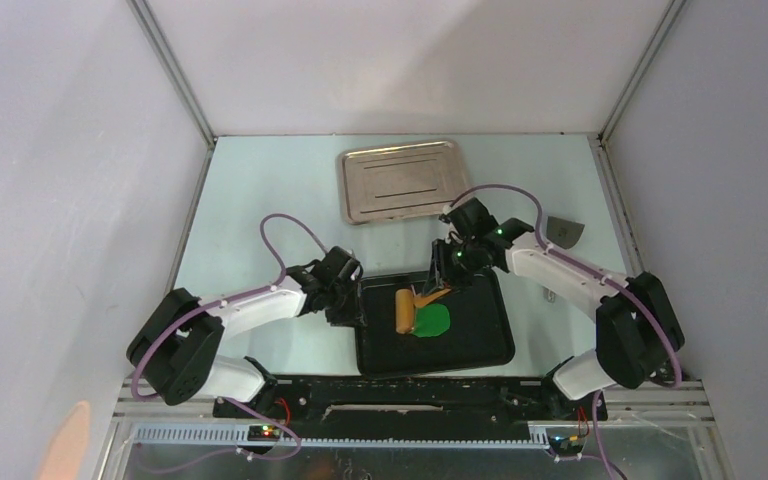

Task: Roll out the dumpling wrappers from the dough
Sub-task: Flatten out the dough on the work surface.

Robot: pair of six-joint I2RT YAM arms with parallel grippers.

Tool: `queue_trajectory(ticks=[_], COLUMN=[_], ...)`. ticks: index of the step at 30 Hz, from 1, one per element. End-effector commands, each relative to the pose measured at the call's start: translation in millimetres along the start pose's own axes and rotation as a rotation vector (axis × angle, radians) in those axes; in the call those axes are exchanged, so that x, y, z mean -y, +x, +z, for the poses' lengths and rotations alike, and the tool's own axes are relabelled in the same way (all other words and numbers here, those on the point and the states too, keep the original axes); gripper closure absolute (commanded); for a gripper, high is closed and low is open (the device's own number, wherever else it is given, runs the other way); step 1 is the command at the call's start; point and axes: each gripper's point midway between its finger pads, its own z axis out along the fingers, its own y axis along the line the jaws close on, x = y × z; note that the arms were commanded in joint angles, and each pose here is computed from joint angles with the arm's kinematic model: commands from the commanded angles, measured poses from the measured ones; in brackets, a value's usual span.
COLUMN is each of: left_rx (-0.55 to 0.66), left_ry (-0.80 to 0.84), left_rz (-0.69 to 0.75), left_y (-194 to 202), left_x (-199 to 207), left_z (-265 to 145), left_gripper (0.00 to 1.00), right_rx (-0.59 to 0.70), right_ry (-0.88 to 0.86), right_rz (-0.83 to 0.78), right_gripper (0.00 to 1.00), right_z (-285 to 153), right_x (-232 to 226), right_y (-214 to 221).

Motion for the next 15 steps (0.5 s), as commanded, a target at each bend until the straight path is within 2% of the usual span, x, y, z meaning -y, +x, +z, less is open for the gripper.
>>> queue_trajectory(ticks=[1,7,15], left_rx=[0.047,0.052,0.058], left_ry=[-0.002,-0.006,-0.013], left_rz=[0.027,0.037,0.032], left_y=[-14,-17,-16], left_x=[6,8,6], left_z=[-6,-7,-11], left_gripper=[0.65,0.65,0.65], right_rx=[-0.098,-0.050,-0.083], right_ry=[0.433,0.469,0.473], right_rz=[0.074,0.125,0.087], right_gripper=[1.00,1.00,1.00], right_z=[-2,-24,10], right_x=[114,131,103], right_y=[49,53,54])
